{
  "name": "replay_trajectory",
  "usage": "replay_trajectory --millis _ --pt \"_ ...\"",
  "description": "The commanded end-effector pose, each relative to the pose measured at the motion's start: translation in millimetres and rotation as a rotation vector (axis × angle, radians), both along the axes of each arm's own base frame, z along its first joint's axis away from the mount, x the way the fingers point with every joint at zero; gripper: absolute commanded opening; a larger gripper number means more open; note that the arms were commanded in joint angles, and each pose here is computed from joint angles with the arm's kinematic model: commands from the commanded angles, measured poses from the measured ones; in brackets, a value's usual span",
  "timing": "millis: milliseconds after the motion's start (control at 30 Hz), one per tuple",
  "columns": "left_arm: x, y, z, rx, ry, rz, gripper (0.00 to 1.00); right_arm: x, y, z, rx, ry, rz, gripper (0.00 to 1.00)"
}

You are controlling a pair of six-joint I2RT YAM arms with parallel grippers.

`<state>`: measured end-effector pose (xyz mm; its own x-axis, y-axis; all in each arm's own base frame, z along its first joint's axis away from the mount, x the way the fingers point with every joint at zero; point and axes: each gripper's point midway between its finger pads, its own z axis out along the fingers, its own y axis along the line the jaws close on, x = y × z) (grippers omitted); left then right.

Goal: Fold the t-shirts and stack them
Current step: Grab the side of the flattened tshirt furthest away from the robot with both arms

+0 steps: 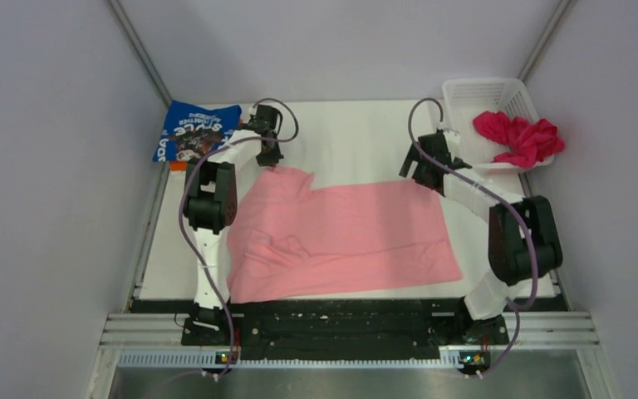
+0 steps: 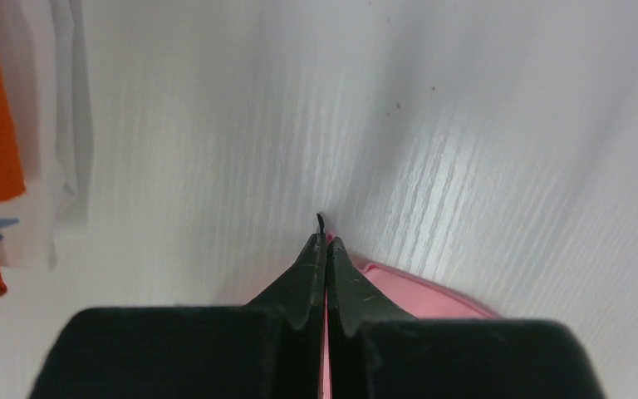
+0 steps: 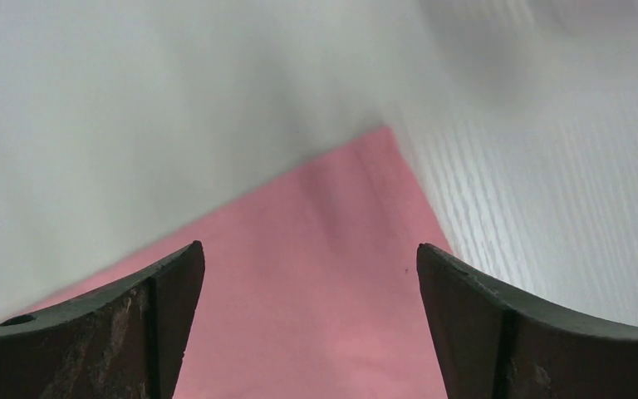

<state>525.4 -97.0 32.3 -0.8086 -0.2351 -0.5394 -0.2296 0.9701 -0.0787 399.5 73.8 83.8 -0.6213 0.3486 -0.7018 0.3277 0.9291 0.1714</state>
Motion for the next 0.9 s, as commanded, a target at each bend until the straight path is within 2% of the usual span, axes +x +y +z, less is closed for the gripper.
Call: replay_trajectory --millis 0,133,333,600,700,867 --pt "-7 -15 41 -0.046 -0.08 -0.064 0.0 40 -29 4 -0.112 0.011 -0.083 0.95" --pt "-18 -21 61 -0.065 -0.118 -0.097 0.0 64 -40 -12 -0.145 0.055 -0.103 0.88" --pt "-39 -26 74 -0.064 -0.153 -0.123 0.0 73 -48 -32 -0.184 0.096 -0.107 0.8" --pt "-60 -27 76 -0.067 -0.15 -0.121 0.0 60 -44 -44 -0.153 0.117 -0.084 0.68" --pt "-66 -28 77 -0.075 -0.148 -0.122 0.0 54 -43 -45 -0.144 0.121 -0.081 0.59" --pt "-78 -29 81 -0.085 -0.157 -0.12 0.0 47 -47 -42 -0.155 0.111 -0.094 0.53"
